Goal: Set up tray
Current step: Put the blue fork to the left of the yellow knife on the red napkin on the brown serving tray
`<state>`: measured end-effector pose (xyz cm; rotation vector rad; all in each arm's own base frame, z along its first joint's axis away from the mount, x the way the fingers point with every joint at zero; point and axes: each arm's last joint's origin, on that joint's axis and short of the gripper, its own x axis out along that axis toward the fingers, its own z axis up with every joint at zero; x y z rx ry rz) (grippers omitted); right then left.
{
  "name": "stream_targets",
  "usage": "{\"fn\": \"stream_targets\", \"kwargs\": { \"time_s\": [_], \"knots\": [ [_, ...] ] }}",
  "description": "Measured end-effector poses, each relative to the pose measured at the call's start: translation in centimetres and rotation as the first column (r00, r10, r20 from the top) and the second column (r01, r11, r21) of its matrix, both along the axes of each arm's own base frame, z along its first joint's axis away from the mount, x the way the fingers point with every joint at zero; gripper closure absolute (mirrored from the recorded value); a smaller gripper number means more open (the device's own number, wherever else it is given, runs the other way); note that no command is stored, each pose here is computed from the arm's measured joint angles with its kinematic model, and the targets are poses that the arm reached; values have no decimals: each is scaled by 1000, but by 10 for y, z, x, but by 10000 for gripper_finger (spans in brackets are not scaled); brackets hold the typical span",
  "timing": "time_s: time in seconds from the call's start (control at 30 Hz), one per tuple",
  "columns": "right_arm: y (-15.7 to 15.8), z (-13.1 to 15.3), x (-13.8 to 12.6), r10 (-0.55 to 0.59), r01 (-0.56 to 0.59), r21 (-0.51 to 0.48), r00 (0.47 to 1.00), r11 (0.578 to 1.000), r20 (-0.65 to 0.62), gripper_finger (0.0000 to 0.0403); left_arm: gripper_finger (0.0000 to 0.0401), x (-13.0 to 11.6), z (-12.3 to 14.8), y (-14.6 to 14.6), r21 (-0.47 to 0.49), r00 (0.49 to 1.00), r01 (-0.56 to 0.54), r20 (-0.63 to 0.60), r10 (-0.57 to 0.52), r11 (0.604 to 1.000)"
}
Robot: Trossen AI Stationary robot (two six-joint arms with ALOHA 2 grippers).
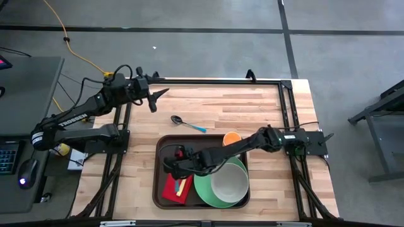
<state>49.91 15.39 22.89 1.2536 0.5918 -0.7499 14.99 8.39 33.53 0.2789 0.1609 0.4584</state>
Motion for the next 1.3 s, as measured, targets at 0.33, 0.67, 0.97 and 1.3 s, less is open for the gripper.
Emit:
{"fn": "stream_targets", "kwargs": {
  "time_s": [0.33, 0.67, 0.97, 1.3],
  "knots": [
    [-10, -7, -3, -17, 23, 57, 996, 998, -93, 403, 160, -1, -8, 0, -46, 997, -10, -76, 6, 999],
    [-3, -23, -2, -11, 27, 111, 990, 993, -138, 403, 160, -1, -11, -1, -67, 995, -13, -99, 7, 998],
    [-8, -39, 4, -31, 53, 133, 986, 990, -162, 403, 160, -2, -13, -1, -91, 994, -17, -104, 8, 996],
    [-14, -48, 12, -62, 83, 154, 989, 985, -136, 403, 160, -2, -14, -1, -132, 996, -25, -93, 13, 991]
  ]
}}
